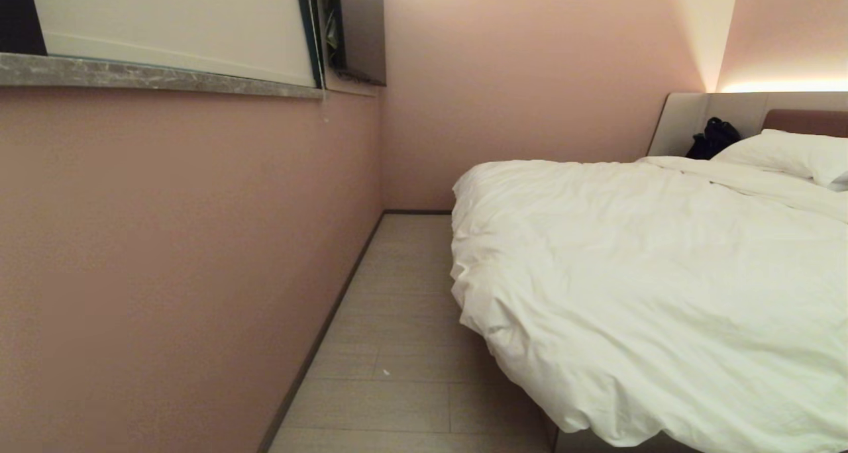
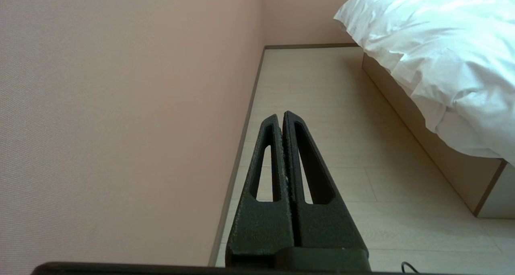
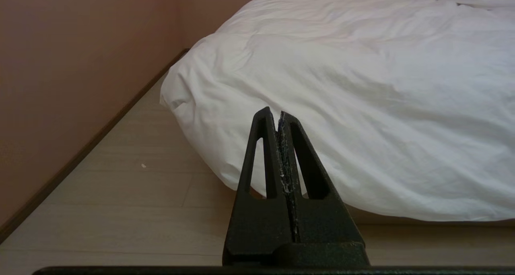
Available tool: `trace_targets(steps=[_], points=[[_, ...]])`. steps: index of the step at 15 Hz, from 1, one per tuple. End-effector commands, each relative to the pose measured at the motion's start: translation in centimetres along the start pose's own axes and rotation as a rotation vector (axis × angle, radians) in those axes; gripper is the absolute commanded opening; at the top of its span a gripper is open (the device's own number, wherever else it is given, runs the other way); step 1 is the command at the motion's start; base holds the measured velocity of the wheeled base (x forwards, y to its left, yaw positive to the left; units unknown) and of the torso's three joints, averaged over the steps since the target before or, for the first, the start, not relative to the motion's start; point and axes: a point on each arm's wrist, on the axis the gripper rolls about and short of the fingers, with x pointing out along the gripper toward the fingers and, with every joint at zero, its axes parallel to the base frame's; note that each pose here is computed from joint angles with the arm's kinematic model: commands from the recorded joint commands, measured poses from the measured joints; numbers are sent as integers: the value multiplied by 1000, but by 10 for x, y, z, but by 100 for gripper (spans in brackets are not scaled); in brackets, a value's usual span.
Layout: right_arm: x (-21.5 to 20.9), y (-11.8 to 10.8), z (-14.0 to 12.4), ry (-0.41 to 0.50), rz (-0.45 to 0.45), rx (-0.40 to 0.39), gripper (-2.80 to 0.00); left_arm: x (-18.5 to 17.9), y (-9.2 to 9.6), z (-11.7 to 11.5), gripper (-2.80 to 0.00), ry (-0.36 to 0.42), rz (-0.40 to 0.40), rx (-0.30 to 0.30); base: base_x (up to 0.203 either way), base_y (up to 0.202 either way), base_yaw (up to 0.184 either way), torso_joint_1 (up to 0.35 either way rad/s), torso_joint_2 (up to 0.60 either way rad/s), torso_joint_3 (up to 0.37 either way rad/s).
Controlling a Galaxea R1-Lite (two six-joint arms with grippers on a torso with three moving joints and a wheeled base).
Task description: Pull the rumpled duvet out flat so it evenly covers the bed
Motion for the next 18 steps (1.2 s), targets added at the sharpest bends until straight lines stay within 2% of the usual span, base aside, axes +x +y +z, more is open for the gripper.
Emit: trace_targets(steps=[1, 8, 18], points=[[0, 0, 0, 0, 0, 1, -280, 0, 0, 0, -280, 0, -1, 1, 0, 0, 0, 0, 0, 0], [0, 0, 0, 0, 0, 0, -280, 0, 0, 0, -280, 0, -1, 1, -159, 0, 1, 3, 0, 2], [0, 0, 0, -1, 1, 0, -280, 0, 0, 0, -280, -1, 0, -1, 0, 0, 0, 0, 0, 0]])
